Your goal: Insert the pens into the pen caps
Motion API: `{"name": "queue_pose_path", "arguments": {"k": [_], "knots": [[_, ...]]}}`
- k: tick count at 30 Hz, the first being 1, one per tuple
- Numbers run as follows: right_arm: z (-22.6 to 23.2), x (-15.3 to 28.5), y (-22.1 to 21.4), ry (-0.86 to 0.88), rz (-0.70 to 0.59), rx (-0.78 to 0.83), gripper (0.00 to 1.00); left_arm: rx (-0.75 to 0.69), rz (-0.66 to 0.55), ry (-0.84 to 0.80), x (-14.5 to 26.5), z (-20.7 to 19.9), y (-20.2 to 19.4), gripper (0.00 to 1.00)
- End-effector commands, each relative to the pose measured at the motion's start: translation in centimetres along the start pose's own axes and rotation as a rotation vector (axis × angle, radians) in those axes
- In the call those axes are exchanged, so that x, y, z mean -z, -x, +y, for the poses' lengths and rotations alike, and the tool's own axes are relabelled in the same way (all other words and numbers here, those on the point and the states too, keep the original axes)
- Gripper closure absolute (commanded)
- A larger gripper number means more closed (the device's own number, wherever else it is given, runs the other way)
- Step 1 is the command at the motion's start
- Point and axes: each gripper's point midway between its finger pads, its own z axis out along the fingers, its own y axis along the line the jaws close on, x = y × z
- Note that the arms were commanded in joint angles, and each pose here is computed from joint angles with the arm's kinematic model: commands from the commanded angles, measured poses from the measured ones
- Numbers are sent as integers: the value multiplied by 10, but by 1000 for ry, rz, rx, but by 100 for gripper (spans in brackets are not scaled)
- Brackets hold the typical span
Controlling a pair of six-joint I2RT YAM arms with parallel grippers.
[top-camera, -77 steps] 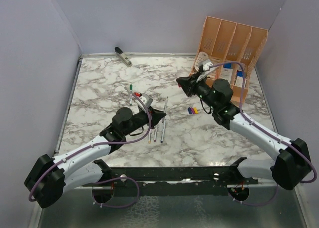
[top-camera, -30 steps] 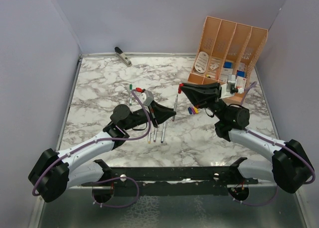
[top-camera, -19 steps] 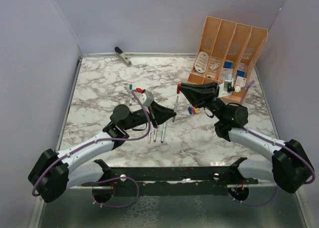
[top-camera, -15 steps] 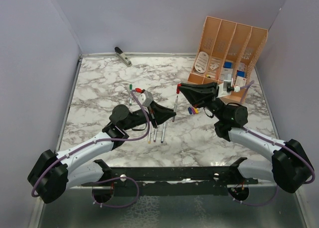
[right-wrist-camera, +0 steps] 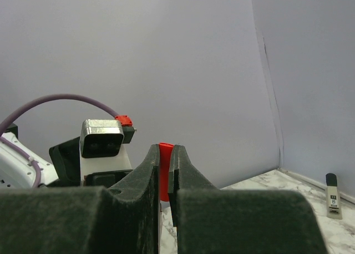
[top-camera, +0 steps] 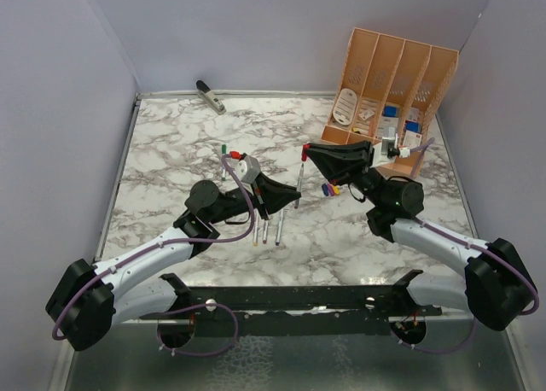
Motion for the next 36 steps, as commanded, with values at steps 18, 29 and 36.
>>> {"name": "queue_pose_path", "arguments": {"k": [18, 29, 36], "knots": [[9, 6, -10, 31, 36, -51, 98, -5, -64, 57, 2, 8, 12, 100], [5, 7, -19, 32, 41, -53, 98, -2, -63, 42, 2, 5, 13, 100], [0, 3, -19, 28, 40, -27, 98, -5, -65, 40, 3, 4, 13, 100]]}}
